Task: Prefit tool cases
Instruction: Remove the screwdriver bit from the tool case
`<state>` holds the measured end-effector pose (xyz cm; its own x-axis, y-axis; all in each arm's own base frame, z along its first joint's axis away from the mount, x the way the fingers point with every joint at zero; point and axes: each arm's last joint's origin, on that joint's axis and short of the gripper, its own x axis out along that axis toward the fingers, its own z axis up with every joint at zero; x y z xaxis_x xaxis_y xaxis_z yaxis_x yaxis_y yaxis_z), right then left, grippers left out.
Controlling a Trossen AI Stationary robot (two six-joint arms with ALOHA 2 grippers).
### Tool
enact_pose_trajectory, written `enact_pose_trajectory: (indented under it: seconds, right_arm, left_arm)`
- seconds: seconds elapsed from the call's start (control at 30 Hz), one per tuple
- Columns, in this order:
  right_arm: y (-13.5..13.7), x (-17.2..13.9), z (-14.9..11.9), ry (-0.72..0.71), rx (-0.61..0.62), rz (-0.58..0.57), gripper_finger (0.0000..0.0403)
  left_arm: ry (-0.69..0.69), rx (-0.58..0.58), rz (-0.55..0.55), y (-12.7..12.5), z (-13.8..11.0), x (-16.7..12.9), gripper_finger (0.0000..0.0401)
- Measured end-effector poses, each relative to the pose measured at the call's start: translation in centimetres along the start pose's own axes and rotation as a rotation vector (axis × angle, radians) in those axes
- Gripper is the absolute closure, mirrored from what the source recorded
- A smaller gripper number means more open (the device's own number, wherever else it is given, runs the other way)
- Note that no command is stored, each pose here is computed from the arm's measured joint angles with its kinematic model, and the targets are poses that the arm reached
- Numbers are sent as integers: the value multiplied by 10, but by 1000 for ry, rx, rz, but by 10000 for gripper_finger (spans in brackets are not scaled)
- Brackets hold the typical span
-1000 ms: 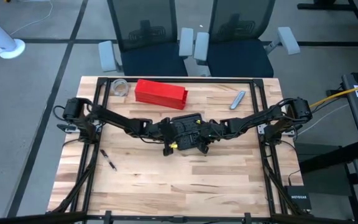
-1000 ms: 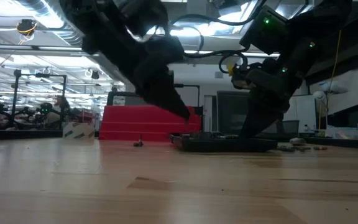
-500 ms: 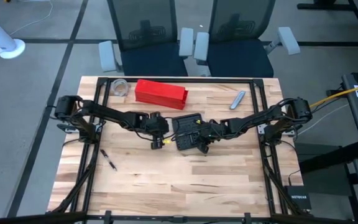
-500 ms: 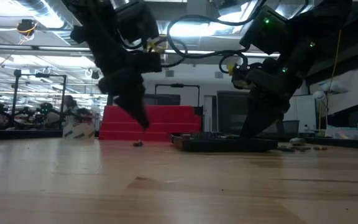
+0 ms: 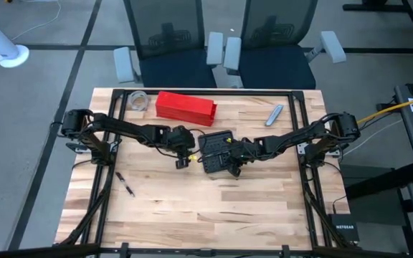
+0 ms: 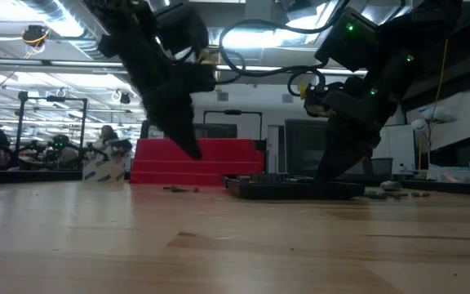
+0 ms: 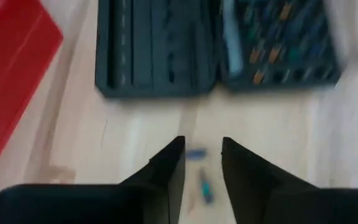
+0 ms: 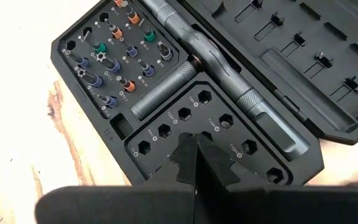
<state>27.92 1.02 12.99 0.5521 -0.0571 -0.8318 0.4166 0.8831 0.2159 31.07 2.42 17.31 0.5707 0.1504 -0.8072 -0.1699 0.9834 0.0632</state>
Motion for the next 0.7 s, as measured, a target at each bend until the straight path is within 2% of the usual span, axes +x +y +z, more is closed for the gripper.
enact_pose_trajectory:
  seconds: [0.13, 0.33, 0.5, 0.7]
  right_arm:
    - [0, 0, 0, -1, -1, 0, 400]
    - [0, 0, 0, -1, -3, -1, 400]
    - [0, 0, 0, -2, -4, -1, 400]
    - [0, 0, 0, -2, -4, 0, 400]
  left_arm:
    - [-112, -58, -100, -5, 11, -2, 293]
    - [-221, -5, -159, -25, 19, 12, 292]
    - [-205, 36, -129, -35, 13, 30, 292]
    - [-172, 10, -91, -31, 8, 43, 292]
